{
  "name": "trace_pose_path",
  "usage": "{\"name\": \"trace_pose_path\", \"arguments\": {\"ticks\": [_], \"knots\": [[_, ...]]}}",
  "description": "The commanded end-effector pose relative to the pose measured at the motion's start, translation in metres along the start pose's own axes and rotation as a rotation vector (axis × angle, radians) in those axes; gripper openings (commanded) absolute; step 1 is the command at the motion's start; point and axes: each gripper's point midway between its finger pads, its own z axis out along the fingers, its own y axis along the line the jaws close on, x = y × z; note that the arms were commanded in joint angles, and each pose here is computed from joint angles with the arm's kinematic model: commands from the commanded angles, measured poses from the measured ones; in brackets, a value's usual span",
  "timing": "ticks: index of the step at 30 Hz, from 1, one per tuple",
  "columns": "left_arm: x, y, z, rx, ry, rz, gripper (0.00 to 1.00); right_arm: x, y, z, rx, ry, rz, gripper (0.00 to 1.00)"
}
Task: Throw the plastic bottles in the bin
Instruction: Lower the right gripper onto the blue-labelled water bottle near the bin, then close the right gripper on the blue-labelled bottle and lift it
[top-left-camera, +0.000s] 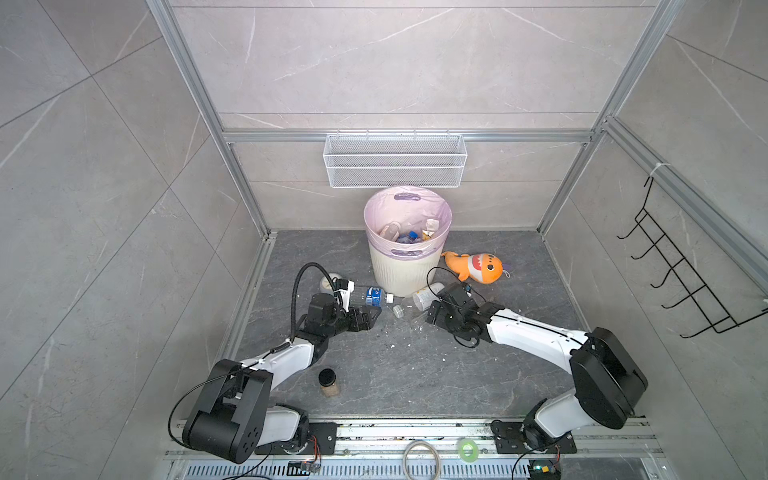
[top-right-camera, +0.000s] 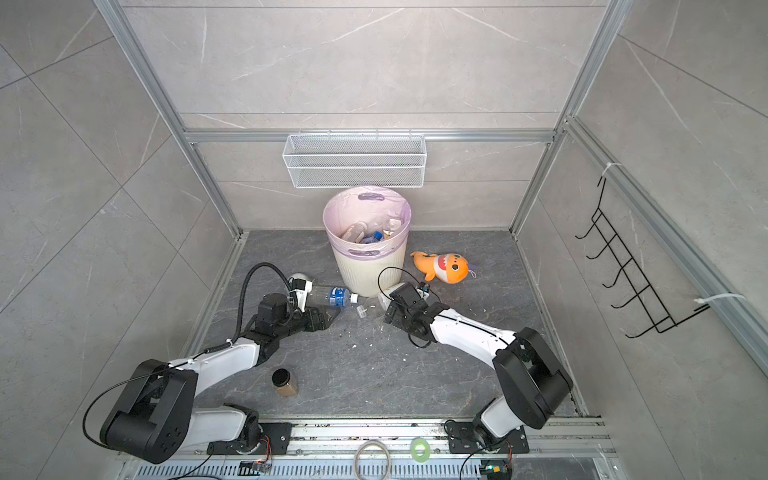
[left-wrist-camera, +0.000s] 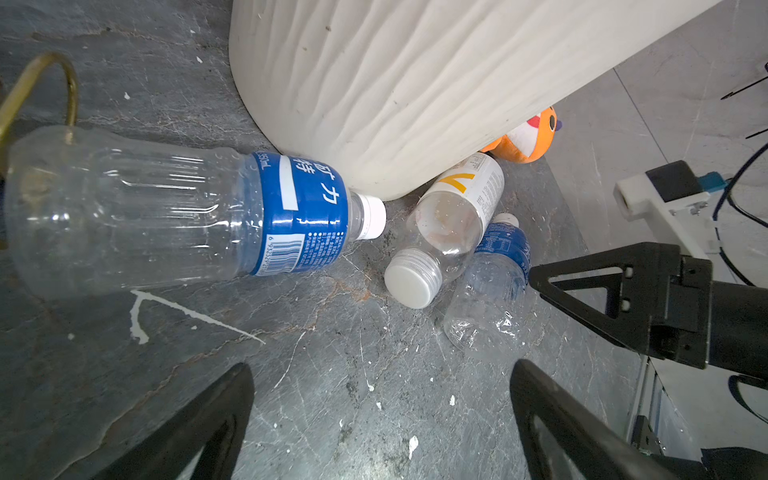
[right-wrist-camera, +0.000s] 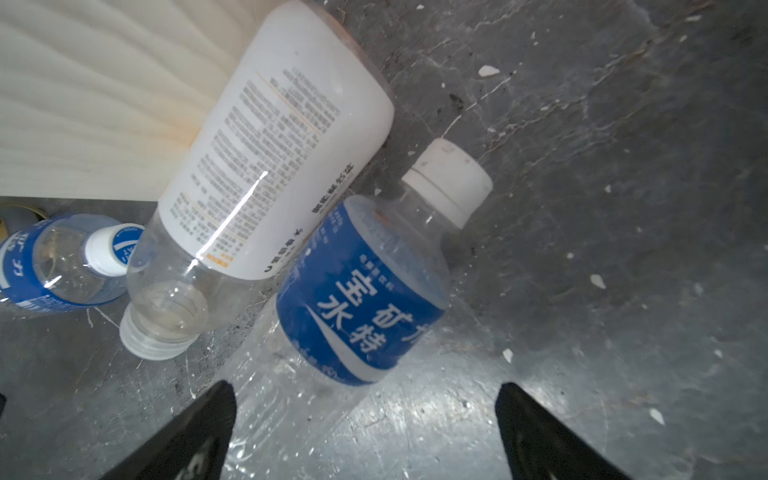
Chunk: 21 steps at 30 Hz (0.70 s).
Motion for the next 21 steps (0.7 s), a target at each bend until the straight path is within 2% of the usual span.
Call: {"name": "trace_pose_path", "arguments": {"ticks": [1, 15, 21], "knots": [[-0.019, -0.015, 0.001, 0.051, -0.046, 0.037, 0.98, -0.006, 0.013, 0.006, -0.018, -0.004, 0.017, 0.99], [-0.019, -0.014, 0.002, 0.053, -0.043, 0.035, 0.98, 0.001, 0.012, 0.03, 0.017, 0.031, 0.008, 0.99], [-0.018, -0.014, 0.002, 0.054, -0.04, 0.033, 0.98, 0.003, -0.003, 0.025, 0.051, 0.015, -0.007, 0.92]]}}
